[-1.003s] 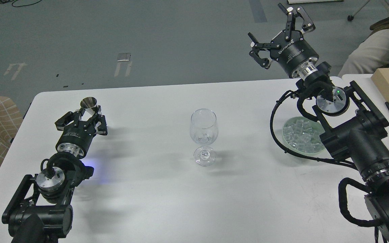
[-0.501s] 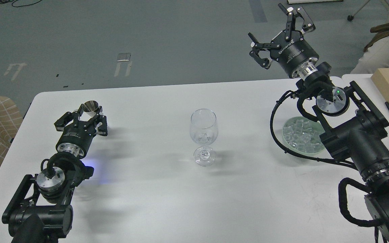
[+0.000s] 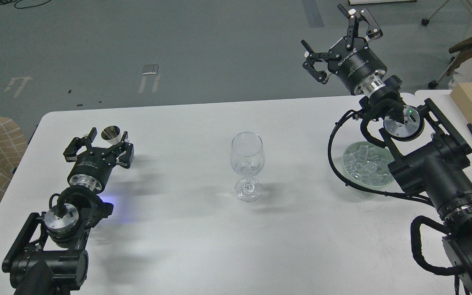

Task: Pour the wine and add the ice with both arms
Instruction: 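Open the left gripper, release the jigger, and lift away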

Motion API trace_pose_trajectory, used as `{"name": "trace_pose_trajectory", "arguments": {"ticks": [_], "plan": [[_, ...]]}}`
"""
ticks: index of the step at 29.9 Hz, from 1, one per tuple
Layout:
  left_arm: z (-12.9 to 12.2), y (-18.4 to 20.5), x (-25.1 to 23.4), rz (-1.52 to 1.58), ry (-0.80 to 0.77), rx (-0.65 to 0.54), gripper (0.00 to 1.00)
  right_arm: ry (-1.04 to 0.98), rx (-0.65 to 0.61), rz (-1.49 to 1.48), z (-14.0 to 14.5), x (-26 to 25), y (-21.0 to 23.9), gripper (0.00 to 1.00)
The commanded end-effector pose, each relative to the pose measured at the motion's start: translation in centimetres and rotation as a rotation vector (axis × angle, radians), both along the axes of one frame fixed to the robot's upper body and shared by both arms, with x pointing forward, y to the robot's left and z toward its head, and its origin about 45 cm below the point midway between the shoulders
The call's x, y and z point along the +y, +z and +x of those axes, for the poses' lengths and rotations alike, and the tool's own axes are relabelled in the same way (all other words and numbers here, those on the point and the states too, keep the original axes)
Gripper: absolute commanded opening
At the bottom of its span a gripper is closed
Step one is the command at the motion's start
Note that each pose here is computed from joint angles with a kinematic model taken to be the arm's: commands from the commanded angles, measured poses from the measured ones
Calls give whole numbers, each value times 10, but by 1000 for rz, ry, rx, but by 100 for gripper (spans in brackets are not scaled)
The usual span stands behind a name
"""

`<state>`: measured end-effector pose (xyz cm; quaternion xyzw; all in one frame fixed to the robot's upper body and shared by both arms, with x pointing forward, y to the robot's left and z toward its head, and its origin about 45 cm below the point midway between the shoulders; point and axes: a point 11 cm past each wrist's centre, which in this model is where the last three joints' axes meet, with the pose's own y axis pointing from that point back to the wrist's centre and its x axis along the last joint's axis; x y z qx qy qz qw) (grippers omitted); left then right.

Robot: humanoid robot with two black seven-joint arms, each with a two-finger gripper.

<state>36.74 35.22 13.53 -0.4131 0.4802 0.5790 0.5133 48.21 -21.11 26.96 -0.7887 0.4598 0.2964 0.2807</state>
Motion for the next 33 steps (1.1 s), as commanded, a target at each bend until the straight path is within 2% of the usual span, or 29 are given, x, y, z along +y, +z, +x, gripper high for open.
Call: {"name": "trace_pose_trajectory", "arguments": {"ticks": [1, 12, 21, 29, 33], "plan": [[1, 5, 1, 7, -7, -37, 97, 0, -1, 0, 0, 0, 0, 100], [5, 44, 17, 90, -41, -156, 98, 0, -4, 4, 0, 1, 2, 100], [13, 109, 35, 229, -97, -282, 98, 1, -6, 6, 1, 1, 3, 100], [31, 179, 46, 452, -164, -445, 98, 3, -12, 6, 1, 2, 5, 100], [35, 194, 42, 591, -204, -486, 98, 6, -17, 4, 2, 4, 8, 100]]}}
